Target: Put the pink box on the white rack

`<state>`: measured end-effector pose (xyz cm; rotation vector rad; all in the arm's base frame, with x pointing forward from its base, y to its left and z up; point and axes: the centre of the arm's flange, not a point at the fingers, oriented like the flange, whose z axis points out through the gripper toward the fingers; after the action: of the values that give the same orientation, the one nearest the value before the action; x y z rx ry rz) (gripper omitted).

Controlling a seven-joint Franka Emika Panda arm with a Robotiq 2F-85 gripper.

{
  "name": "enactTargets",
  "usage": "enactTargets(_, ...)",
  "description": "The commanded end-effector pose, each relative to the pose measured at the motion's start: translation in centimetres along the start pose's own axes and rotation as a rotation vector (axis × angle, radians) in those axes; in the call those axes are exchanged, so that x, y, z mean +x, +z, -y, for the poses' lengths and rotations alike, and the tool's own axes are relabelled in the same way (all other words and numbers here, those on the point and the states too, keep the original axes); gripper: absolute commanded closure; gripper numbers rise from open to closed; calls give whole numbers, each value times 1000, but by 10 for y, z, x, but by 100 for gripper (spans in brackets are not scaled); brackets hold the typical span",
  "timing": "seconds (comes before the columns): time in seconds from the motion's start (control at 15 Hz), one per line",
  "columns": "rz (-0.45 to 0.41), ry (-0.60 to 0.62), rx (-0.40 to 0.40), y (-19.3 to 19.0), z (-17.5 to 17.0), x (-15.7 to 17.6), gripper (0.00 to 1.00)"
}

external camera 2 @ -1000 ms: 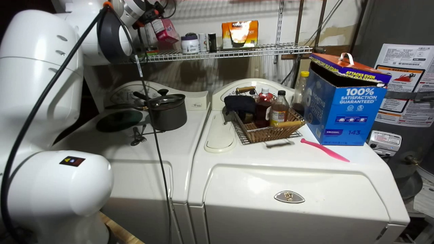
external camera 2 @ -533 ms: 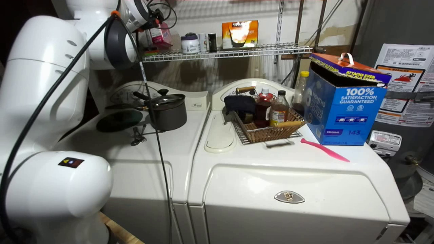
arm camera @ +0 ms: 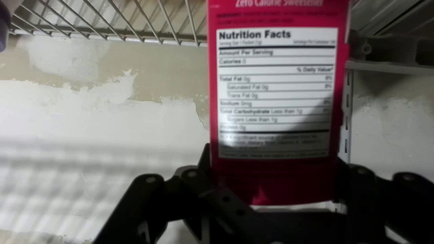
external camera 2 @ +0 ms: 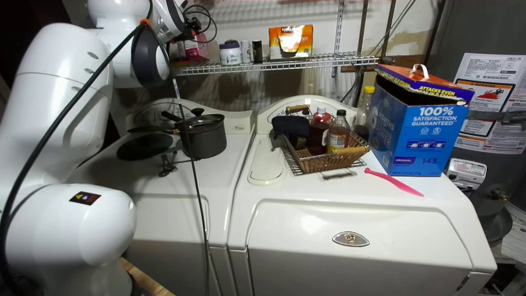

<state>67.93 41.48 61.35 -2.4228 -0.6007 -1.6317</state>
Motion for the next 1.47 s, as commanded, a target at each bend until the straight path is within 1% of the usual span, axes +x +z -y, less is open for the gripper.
enactTargets(0.0, -39, 30, 6, 8, -4, 10, 54)
enactTargets(0.33, -34, 45, 3, 8, -9, 7, 54)
enactTargets(0.4, -27, 45, 2, 8, -10, 6, 7)
enactTargets(0.47, -18, 39, 1, 8, -10, 6, 6)
enactTargets(0.53, -16, 26, 11, 8, -10, 5, 2)
enactTargets(0.67, 6, 21, 11, 8, -8, 6, 0)
enactTargets(0.73, 35, 10, 17, 7, -5, 7, 0)
enactTargets(0.93, 172, -30, 1, 2, 6, 8, 0)
enactTargets(1.07, 262, -52, -37, -12, 11, 23, 0)
enactTargets(1.2, 342, -62, -101, -29, 14, 34, 0)
enactTargets(1.27, 404, -45, -97, -37, 15, 39, 0)
enactTargets(1.4, 501, 5, -32, -49, 19, 39, 0)
